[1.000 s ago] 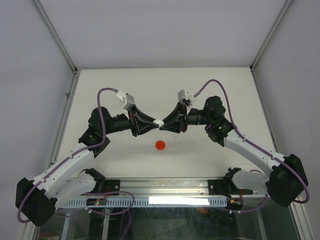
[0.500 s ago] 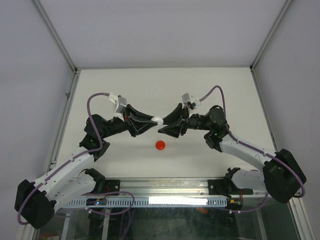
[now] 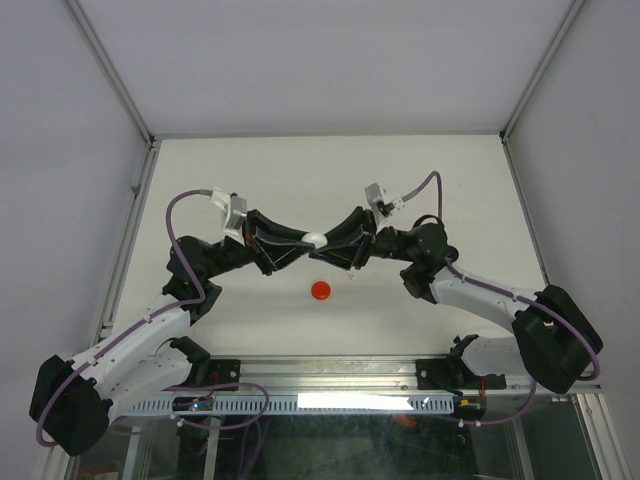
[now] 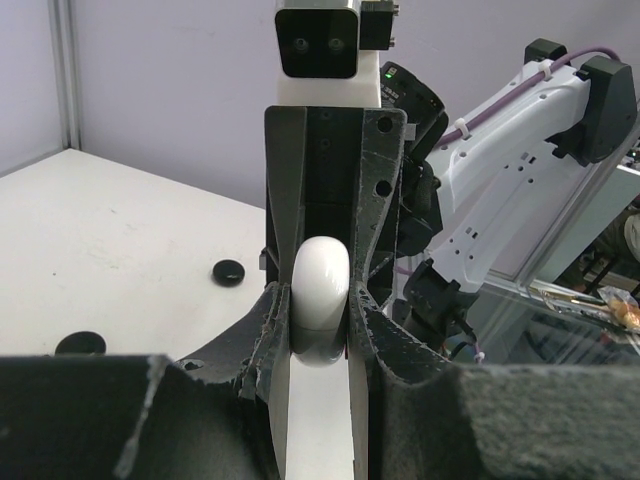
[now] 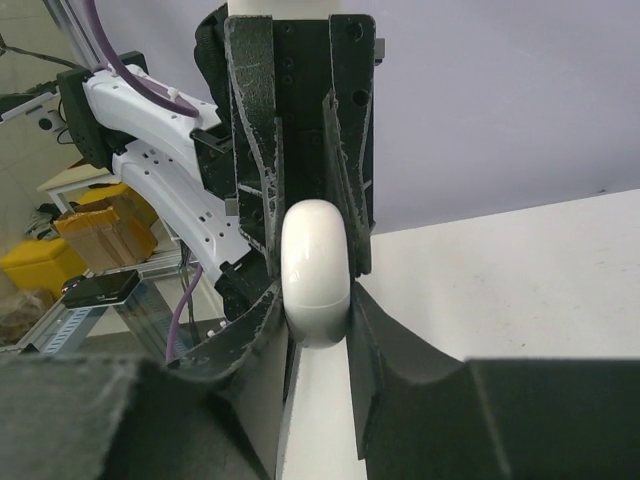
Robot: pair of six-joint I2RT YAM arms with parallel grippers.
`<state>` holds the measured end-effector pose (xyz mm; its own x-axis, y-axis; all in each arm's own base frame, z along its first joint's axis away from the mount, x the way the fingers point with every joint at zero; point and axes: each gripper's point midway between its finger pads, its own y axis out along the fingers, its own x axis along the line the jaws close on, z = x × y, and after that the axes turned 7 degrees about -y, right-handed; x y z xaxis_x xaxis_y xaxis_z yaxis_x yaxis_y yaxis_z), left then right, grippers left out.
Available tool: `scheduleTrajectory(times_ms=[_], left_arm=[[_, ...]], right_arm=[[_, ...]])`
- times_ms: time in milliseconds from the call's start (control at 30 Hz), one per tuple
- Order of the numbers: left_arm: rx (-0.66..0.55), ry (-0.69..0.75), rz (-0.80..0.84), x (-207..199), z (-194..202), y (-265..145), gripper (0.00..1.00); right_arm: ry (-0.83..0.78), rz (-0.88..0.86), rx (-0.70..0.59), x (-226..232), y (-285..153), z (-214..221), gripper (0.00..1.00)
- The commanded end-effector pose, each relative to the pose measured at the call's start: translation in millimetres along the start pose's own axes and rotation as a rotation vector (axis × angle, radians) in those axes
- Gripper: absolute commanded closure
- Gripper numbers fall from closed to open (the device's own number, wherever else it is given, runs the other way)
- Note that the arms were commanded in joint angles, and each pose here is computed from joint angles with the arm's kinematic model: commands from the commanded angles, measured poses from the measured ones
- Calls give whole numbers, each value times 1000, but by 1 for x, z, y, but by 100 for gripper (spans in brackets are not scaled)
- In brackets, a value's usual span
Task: Insert the wireless bluetooth earbuds into the charging case
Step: Pick up the charging case at the center of the board, then open the charging case.
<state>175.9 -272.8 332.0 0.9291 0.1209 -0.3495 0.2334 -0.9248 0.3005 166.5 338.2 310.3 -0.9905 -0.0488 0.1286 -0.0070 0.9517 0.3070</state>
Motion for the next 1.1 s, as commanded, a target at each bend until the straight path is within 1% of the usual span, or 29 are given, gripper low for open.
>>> scheduleTrajectory(times_ms=[0, 67, 133, 200, 267, 333, 400, 467, 567, 733, 767, 833, 1067], left_arm=[[-46, 25, 49, -11, -8, 2, 97], [-48, 25, 45, -10, -7, 1, 96], [-47, 25, 42, -10, -7, 1, 91], [-47, 24, 30, -9, -7, 0, 78], [-45, 28, 14, -7, -8, 0, 63], [-33, 33, -11, -4, -7, -1, 50], [-22, 43, -35, -1, -7, -3, 39], [-9, 50, -53, 2, -5, -4, 33], [16, 50, -72, 6, -1, -5, 30], [62, 34, -100, 15, 7, -2, 28], [63, 31, -101, 15, 6, -2, 27], [65, 28, -103, 16, 6, 0, 27], [59, -5, -133, 23, 1, 6, 26]], right_arm=[[-43, -25, -90, 8, 4, -22, 74], [-44, -28, -91, 9, 4, -22, 82], [-47, -35, -89, 10, 4, -22, 91], [-58, -35, -76, 9, 3, -18, 100], [-74, -26, -47, 7, 1, -12, 100], [-92, -7, -18, 4, -1, -6, 100], [-112, 2, 7, 3, -3, -2, 100], [-128, 17, 34, 1, -5, 1, 100], [-154, 28, 60, 0, -7, 2, 100], [-126, 36, 85, 3, -9, 3, 100], [-122, 38, 89, 3, -10, 4, 100], [-175, 32, 100, 2, -11, 5, 100], [-206, 37, 125, 3, -15, 8, 100]])
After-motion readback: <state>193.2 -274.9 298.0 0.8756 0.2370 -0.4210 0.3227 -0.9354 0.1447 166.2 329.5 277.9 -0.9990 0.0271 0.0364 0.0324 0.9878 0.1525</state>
